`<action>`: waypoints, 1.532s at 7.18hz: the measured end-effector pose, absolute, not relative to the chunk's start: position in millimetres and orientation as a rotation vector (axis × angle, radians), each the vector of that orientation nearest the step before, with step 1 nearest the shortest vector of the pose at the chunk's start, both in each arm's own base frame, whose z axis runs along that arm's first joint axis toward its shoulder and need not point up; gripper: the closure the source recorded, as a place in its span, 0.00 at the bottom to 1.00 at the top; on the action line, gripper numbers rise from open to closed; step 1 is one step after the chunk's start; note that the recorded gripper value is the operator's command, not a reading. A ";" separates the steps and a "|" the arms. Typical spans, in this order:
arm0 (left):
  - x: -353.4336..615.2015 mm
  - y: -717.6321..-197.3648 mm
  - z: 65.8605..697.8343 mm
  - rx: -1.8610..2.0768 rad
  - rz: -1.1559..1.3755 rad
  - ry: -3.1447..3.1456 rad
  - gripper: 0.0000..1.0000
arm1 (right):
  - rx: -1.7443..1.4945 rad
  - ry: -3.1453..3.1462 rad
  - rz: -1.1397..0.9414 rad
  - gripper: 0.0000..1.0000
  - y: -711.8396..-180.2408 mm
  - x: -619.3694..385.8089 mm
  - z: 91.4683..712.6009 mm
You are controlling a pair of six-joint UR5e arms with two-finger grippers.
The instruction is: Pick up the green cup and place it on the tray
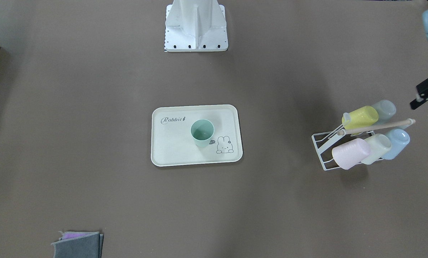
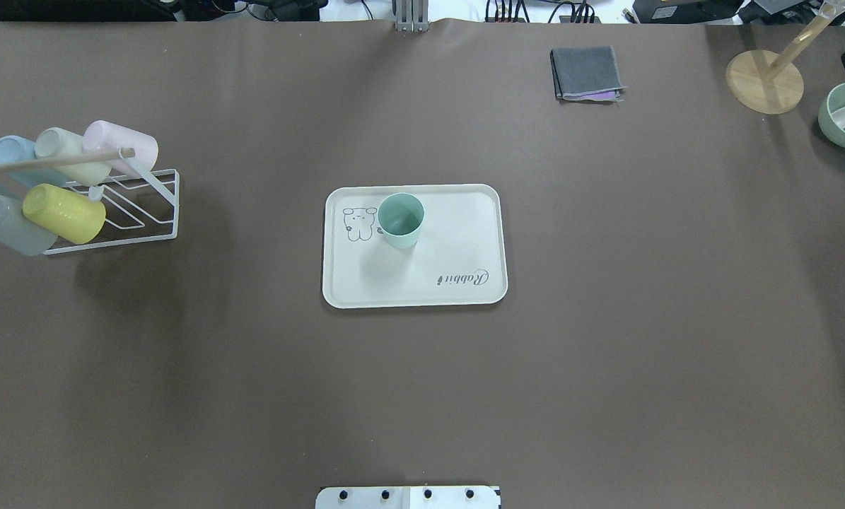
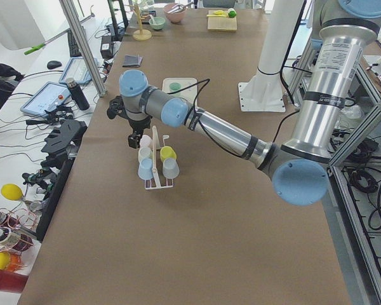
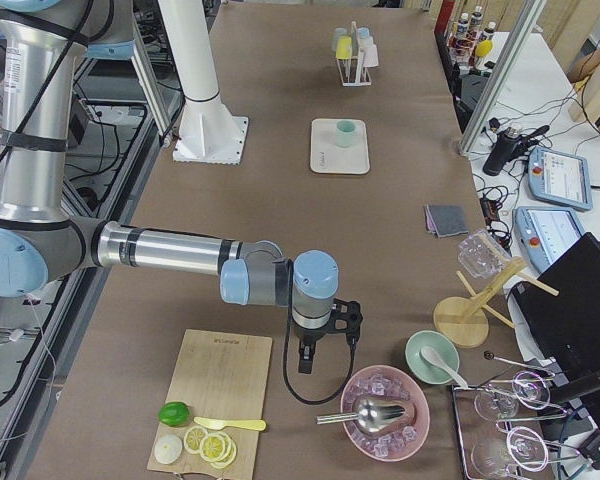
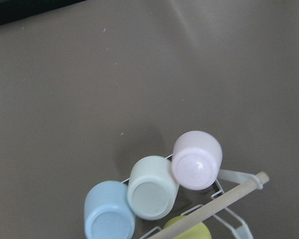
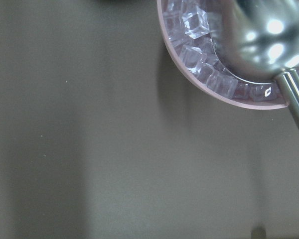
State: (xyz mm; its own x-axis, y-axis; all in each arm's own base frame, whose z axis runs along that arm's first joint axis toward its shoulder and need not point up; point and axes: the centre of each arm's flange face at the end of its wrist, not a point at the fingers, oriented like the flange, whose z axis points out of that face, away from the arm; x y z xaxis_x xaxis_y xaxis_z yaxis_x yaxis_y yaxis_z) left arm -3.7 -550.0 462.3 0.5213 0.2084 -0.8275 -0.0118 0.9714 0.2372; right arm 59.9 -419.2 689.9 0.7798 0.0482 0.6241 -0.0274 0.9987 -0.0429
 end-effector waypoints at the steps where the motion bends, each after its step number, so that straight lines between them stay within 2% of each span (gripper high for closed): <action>1: -35.1 -528.3 507.3 0.195 0.113 1.051 0.02 | -0.033 -0.676 0.041 0.00 -419.0 59.8 690.1; 5: -85.8 -461.2 635.5 0.116 0.084 0.936 0.01 | -0.041 -0.675 0.044 0.00 -417.5 59.9 691.9; 8: -94.6 -438.8 689.3 0.009 0.069 0.770 0.01 | -0.041 -0.675 0.044 0.00 -417.5 59.8 691.8; 11: -94.0 -434.0 712.4 -0.030 0.053 0.768 0.01 | -0.039 -0.676 0.043 0.00 -417.7 59.8 691.5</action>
State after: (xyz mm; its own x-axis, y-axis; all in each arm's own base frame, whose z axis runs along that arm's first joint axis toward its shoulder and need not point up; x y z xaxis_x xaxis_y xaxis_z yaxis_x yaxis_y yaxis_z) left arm -94.0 -434.0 712.4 0.7178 0.0370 -0.6953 -0.0586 0.9983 -0.0074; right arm 59.8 -417.7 691.5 0.7792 0.0524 0.6246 -0.0274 0.9984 -0.0496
